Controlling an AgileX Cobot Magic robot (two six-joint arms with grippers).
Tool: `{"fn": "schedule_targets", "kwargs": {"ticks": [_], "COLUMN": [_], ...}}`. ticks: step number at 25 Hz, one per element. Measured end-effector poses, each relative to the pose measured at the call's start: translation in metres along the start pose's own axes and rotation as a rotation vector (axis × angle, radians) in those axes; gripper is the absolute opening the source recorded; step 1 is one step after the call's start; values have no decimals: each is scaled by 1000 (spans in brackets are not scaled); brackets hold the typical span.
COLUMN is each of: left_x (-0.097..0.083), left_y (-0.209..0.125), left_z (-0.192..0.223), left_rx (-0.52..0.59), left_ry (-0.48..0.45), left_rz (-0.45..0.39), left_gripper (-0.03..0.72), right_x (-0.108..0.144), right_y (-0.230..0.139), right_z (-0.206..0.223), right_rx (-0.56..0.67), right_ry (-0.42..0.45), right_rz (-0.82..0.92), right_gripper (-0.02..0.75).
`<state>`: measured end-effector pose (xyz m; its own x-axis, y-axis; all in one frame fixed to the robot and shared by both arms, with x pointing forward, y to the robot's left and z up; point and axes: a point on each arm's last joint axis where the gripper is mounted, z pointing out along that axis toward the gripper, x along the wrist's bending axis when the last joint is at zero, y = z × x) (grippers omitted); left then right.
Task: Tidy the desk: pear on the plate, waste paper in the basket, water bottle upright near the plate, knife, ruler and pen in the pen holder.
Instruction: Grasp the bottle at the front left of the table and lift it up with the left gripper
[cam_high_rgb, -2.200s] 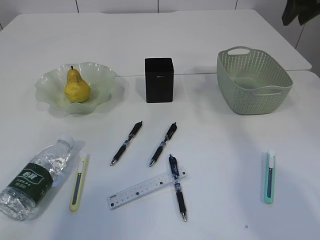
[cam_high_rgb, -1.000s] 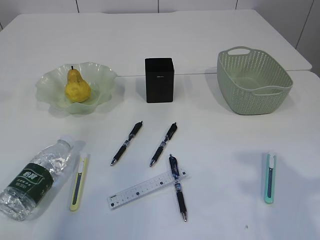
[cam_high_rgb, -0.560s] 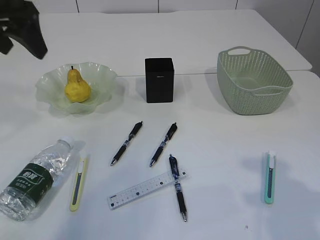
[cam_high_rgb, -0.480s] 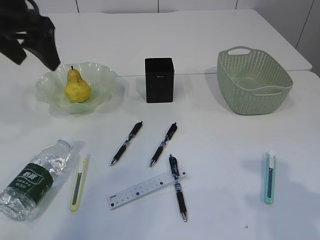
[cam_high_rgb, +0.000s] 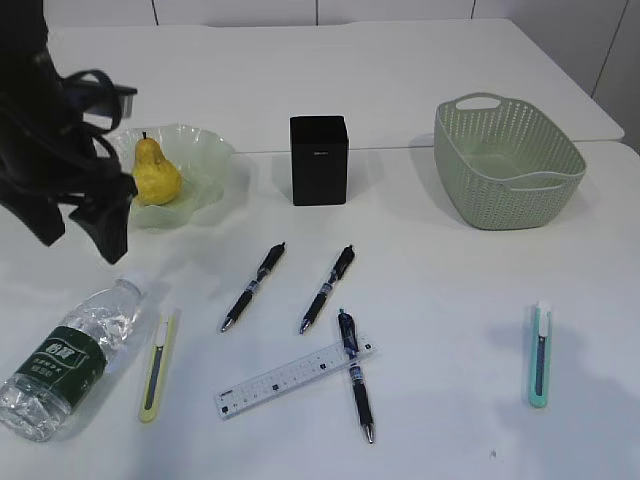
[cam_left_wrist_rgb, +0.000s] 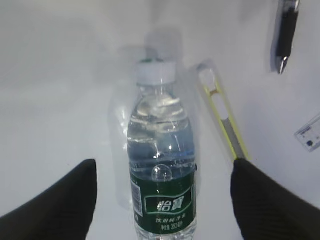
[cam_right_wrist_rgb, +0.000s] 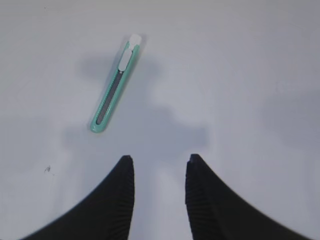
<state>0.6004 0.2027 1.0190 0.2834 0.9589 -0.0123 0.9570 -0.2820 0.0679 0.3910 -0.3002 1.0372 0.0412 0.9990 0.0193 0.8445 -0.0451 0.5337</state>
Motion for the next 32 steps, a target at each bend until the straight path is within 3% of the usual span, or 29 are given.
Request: {"fn": "schedule_targets", "kwargs": {"ticks": [4, 21, 32], "left_x": [0, 2, 2], "left_y": [-6, 2, 2], "left_z": [23, 81, 96], "left_rx": [79, 214, 251], "left_ry": [0, -1, -1], "left_rz": [-4, -6, -6], "left_gripper": [591, 591, 591], "right_x": [0, 0, 0], "right_y": [0, 0, 0], "right_z": [0, 0, 0], "right_rx": [0, 4, -2], "right_ry": [0, 0, 0], "right_rz": [0, -5, -5], "right_gripper": [294, 294, 293]}}
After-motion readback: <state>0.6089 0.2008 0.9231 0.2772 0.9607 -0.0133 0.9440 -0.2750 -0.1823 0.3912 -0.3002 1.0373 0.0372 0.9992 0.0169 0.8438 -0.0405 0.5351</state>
